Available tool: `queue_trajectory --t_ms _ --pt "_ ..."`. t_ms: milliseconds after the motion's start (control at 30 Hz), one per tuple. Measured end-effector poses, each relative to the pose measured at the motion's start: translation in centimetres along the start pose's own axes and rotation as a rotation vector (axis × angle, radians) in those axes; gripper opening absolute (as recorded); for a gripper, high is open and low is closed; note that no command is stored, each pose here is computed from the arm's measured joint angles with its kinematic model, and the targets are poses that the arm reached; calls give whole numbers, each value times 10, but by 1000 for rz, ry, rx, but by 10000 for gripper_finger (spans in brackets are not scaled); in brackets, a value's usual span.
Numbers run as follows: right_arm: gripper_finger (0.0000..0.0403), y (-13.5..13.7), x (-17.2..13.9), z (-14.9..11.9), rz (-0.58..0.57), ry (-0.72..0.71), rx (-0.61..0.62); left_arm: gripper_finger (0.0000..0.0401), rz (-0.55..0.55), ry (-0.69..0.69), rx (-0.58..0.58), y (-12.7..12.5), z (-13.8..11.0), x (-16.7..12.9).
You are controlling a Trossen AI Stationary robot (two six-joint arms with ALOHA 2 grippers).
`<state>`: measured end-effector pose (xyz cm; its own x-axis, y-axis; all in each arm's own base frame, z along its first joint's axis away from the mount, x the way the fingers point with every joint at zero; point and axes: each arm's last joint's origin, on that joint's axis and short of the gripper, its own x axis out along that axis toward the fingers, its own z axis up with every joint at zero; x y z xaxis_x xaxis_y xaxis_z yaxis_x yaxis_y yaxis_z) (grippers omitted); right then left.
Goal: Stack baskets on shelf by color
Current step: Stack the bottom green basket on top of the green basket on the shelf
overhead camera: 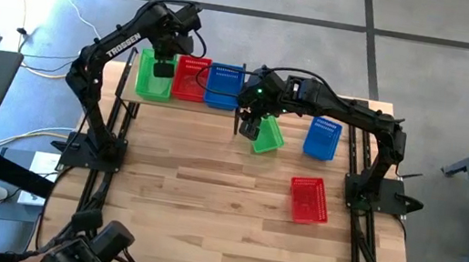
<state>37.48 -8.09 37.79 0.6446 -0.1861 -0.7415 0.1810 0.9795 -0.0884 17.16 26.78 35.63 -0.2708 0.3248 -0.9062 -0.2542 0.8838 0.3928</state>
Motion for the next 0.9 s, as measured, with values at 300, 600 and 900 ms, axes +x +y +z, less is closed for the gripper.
queue_trajectory --t_ms 300,600,900 --pt "146 0 0 0 0 0 0 2 -15 -25 35 -4 -4 -8" --pt "146 0 0 0 0 1 -7 1 19 -44 34 -3 -11 -17" --pt "146 0 0 0 0 1 -7 0 82 -118 8 6 -17 -41"
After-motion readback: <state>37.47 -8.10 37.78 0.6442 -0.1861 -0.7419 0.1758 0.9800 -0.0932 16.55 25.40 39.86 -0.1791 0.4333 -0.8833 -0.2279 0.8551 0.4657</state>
